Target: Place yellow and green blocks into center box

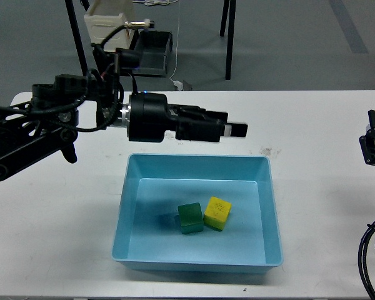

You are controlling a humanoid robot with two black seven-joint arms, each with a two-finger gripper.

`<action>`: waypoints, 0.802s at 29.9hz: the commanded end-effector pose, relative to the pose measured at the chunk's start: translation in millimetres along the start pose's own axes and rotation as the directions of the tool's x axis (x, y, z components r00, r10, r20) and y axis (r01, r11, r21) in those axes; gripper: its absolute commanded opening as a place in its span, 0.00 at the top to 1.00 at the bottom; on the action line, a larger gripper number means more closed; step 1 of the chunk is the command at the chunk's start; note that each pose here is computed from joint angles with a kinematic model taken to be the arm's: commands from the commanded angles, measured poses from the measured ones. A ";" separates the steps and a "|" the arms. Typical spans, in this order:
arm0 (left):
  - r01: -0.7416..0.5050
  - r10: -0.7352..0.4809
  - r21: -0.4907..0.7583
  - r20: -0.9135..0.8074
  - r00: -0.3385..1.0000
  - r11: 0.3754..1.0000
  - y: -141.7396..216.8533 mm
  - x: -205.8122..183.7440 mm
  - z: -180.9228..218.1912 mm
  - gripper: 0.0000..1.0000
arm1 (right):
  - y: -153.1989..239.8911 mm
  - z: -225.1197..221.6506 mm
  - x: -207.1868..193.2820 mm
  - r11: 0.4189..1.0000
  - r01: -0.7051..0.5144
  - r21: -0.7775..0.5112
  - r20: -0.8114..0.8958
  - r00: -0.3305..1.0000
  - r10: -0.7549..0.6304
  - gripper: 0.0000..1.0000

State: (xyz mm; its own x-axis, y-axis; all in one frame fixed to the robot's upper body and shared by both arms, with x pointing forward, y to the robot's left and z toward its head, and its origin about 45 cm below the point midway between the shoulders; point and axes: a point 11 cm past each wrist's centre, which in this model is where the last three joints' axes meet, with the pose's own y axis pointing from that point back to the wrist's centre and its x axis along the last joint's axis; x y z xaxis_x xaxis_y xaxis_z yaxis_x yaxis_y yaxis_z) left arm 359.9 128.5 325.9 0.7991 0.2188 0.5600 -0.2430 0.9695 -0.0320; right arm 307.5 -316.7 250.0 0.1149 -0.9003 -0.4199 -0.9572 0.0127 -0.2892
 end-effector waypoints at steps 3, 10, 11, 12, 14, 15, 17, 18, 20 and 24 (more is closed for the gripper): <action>-0.452 0.391 -0.069 -0.395 0.831 0.890 58.8 5.5 -22.9 0.00 | -22.7 -15.1 -7.2 0.997 -0.011 0.072 0.360 0.933 -0.016 0.00; -0.699 0.509 0.012 -0.695 0.509 0.715 83.4 -16.1 -19.1 0.00 | -20.2 -1.3 -11.4 0.996 -0.075 0.038 0.599 0.800 0.037 0.00; -0.715 0.523 0.069 -0.731 0.438 0.696 85.7 -21.1 -26.7 0.00 | -17.6 2.4 -11.5 0.996 -0.085 0.029 0.620 0.783 0.049 0.00; -0.733 0.537 0.114 -0.756 0.374 0.671 87.9 -25.0 -33.6 0.00 | -13.8 6.4 -10.2 0.995 -0.098 0.019 0.636 0.769 0.064 0.00; -0.768 0.548 0.194 -0.804 0.232 0.610 91.6 -34.4 -46.4 0.00 | -4.7 13.4 -5.5 0.991 -0.130 -0.003 0.672 0.734 0.099 0.00; -0.775 0.548 0.239 -0.821 0.160 0.584 94.7 -40.1 -53.2 0.00 | -0.8 16.4 -3.1 0.990 -0.142 -0.017 0.690 0.714 0.114 0.00; -0.783 0.527 0.299 -0.849 0.043 0.545 102.9 -49.9 -62.6 0.00 | 8.2 20.9 2.9 0.985 -0.168 -0.038 0.722 0.677 0.143 0.00; -0.790 0.507 0.323 -0.862 -0.017 0.521 107.4 -54.9 -66.6 0.00 | 13.1 23.5 5.6 0.983 -0.176 -0.049 0.741 0.654 0.154 0.00; -0.808 0.442 0.350 -0.888 -0.126 0.473 109.5 -63.0 -71.1 0.00 | 21.7 24.2 10.6 0.982 -0.185 -0.049 0.776 0.611 0.154 0.00; -0.830 0.287 0.410 -0.904 -0.316 0.378 109.4 -84.8 -79.6 0.00 | 41.8 29.9 19.3 0.977 -0.205 -0.060 0.842 0.516 0.160 0.00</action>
State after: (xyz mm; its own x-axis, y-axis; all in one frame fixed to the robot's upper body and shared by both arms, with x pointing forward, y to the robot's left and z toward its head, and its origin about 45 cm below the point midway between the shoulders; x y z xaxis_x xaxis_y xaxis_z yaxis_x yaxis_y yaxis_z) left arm 320.0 226.1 224.6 0.2551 0.4472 -0.8573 -0.9609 0.2162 -0.1731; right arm 289.2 -317.3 214.0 0.1302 -0.1745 -0.9760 -0.9739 0.1620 -0.1589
